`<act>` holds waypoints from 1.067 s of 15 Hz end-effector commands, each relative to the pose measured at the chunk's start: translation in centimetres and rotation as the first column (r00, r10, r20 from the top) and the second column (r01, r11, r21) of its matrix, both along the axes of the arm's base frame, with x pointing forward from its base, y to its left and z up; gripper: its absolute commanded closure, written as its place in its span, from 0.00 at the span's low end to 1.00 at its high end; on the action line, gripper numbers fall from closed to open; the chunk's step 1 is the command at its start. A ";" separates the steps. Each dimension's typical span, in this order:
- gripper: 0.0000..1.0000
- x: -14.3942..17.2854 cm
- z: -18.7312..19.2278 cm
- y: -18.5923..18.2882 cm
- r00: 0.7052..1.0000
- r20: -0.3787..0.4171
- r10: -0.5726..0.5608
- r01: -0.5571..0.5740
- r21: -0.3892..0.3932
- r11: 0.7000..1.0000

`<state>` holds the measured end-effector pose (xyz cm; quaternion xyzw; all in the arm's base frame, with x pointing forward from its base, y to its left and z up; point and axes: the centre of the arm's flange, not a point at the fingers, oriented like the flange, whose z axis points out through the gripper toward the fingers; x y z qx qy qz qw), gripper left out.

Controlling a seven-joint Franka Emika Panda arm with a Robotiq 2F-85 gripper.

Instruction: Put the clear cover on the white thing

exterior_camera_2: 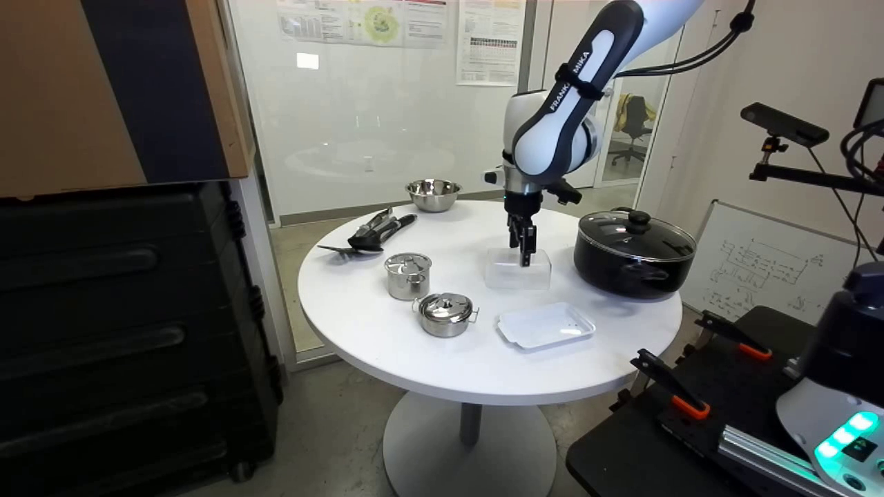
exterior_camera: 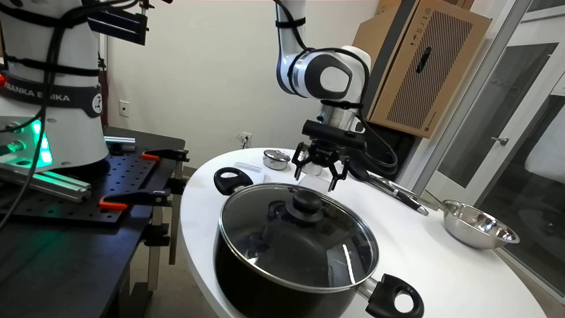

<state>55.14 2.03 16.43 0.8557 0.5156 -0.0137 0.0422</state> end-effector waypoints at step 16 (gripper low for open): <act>0.34 0.1 -0.7 1.2 1.000 0.005 0.009 -0.009 -0.003 1.000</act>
